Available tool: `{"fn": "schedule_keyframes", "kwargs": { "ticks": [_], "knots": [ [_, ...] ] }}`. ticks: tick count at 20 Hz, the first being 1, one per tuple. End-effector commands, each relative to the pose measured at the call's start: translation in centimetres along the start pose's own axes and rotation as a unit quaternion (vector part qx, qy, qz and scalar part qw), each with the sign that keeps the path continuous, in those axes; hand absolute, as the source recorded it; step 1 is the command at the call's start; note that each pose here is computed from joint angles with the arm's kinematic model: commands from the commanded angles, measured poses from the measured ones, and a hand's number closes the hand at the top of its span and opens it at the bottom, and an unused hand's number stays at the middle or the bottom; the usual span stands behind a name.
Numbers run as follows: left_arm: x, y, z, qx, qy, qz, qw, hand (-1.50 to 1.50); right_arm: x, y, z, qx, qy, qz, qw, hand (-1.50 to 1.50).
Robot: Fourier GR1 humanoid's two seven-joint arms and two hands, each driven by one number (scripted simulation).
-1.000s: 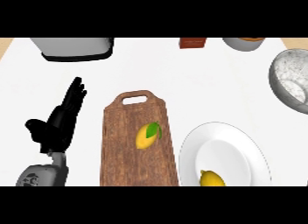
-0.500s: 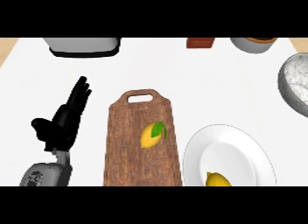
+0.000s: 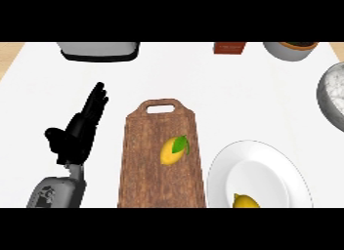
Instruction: Pick the cupcake from the plate and place it in the bowl
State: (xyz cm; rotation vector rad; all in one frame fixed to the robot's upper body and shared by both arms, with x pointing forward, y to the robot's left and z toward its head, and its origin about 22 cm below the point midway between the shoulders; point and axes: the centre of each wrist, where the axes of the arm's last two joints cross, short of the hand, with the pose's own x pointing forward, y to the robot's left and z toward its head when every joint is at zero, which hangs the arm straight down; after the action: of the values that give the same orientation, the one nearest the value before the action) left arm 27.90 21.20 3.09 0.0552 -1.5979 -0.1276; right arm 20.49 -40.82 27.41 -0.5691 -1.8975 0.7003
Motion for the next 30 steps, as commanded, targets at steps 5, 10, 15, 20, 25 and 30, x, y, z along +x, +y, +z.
{"fn": "schedule_keyframes", "kwargs": {
  "ticks": [5,10,15,20,25,30],
  "knots": [
    [0.0,-0.4,-0.7,-0.008,0.006,0.003,0.9999,0.00,-4.2,1.2,-3.4,-0.001,0.026,0.130,0.991,1.50],
    [-0.3,-1.6,-0.3,-0.008,-0.002,0.002,1.0000,0.00,-11.2,1.2,-3.9,-0.015,0.064,0.140,0.988,1.50],
    [1.0,0.7,-0.8,-0.021,-0.006,0.007,0.9997,0.00,-15.5,3.9,-5.1,-0.018,0.080,0.177,0.981,1.50],
    [1.1,-1.7,-1.0,-0.009,-0.009,0.005,0.9999,0.00,-18.3,2.6,-5.9,-0.004,0.101,0.160,0.982,1.50],
    [1.1,-2.2,-0.1,-0.016,-0.012,0.012,0.9997,0.00,-21.1,3.8,-4.0,0.063,0.160,0.087,0.981,-1.50],
    [-0.7,-0.8,-0.5,-0.011,-0.002,-0.007,0.9999,0.00,-22.4,4.4,-2.8,0.099,0.114,0.015,0.988,-1.50]
  ]
}}
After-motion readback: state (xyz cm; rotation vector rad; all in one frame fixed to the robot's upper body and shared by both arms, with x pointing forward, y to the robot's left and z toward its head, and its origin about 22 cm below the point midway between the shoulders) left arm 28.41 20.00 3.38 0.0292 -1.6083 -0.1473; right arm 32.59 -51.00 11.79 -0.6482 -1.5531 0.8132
